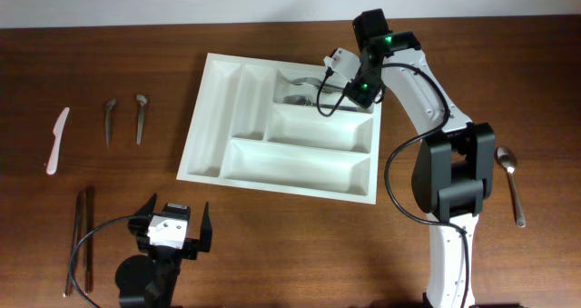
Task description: Pack container
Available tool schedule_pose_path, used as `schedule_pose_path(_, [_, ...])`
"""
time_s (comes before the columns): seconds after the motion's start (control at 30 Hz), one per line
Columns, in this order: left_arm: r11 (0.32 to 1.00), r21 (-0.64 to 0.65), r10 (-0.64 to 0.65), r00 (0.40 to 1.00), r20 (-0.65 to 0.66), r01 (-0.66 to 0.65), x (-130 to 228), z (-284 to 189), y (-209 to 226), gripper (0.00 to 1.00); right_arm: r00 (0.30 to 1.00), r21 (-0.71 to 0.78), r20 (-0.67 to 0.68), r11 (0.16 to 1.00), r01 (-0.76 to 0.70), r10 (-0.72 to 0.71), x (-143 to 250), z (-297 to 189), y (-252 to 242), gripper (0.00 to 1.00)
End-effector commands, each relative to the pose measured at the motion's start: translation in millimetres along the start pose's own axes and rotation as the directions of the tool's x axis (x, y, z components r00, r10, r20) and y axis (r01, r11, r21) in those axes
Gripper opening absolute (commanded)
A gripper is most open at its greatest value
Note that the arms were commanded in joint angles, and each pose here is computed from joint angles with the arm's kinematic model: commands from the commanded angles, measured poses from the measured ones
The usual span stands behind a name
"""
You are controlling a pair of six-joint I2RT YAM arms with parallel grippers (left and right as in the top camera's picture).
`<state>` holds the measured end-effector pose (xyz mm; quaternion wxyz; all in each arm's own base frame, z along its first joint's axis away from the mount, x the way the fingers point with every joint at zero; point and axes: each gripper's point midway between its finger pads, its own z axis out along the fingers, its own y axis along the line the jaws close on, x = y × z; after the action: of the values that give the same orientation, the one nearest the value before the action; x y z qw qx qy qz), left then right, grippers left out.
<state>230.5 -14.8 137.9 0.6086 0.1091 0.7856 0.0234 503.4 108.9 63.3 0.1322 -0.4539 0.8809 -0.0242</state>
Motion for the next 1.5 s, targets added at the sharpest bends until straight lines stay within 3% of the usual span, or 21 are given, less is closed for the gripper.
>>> schedule_pose_path(0.0, [1.000, -0.013, 0.012, 1.000, 0.000, -0.012, 0.9, -0.1, 2.3, 0.99, 1.000, 0.028, 0.018, 0.999, -0.018, 0.018, -4.4, -10.7, -8.6, 0.09])
schedule_pose_path(0.13, [1.000, -0.013, 0.012, 1.000, 0.000, -0.012, 0.9, -0.1, 2.3, 0.99, 0.999, 0.040, 0.030, 0.999, -0.019, 0.017, -6.2, -21.2, -10.2, 0.03])
schedule_pose_path(1.47, [1.000, -0.013, 0.012, 1.000, 0.000, -0.012, 0.9, -0.1, 2.3, 0.99, 0.991, 0.045, 0.135, 0.999, -0.013, 0.007, -17.8, -88.0, -2.2, 0.04])
